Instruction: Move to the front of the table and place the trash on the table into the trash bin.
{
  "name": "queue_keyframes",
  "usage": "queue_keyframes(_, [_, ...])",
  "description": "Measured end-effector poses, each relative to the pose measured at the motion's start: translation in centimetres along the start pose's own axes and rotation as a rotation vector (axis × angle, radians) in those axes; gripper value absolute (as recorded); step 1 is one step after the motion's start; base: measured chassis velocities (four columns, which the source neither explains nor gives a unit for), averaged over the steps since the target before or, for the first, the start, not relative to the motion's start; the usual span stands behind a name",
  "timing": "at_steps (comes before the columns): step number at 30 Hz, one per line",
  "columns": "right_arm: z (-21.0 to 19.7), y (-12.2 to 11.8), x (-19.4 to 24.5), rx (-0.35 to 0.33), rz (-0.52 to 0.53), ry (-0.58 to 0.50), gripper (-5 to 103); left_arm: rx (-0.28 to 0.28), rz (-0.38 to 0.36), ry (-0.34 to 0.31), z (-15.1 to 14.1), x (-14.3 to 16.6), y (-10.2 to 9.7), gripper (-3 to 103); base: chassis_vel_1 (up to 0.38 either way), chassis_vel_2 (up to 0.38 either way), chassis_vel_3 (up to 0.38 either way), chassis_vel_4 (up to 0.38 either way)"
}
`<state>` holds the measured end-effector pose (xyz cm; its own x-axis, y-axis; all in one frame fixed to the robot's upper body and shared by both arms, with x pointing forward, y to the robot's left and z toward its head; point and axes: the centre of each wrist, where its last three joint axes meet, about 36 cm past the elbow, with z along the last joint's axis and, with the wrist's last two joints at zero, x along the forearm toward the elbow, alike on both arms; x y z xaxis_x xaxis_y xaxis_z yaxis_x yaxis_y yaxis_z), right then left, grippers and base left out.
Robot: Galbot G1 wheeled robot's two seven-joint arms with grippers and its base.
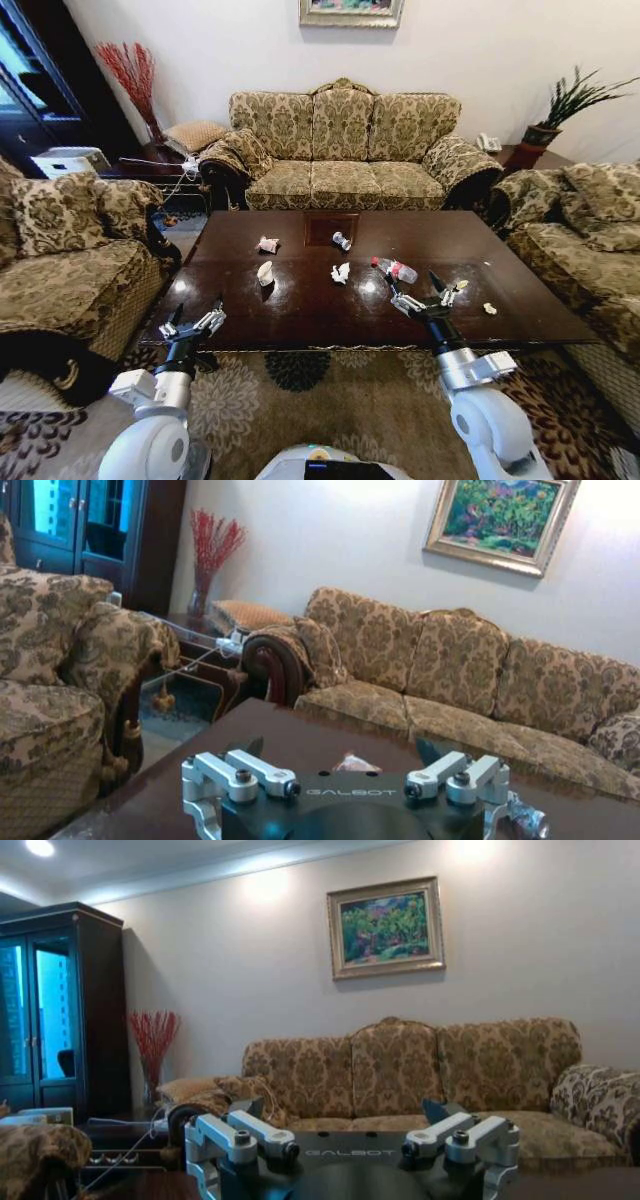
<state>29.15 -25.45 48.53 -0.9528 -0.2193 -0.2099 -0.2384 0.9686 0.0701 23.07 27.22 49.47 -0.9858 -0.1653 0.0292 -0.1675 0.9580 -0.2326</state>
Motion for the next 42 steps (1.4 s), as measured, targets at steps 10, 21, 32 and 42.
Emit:
queue_keyframes(10, [0.0,0.0,0.0,0.0,0.0,0.0,100,0.0,0.0,0.0,0.0,0.0,0.0,100,0.147,-0.144,-0.163,0.158])
queue_keyframes(21, [0.01,0.01,0.03,0.0,0.0,0.001,100,0.0,0.0,0.0,0.0,0.01,0.01,100,0.155,-0.138,-0.156,0.139])
queue_keyframes(32, [-0.01,0.0,0.0,0.0,0.0,0.0,100,0.0,0.0,0.0,0.0,0.0,0.0,100,0.016,-0.025,-0.029,0.03])
queue_keyframes(42, [0.01,0.01,0.02,0.0,0.0,0.001,100,0.0,0.0,0.0,0.01,0.01,0.01,100,0.193,-0.199,-0.209,0.195])
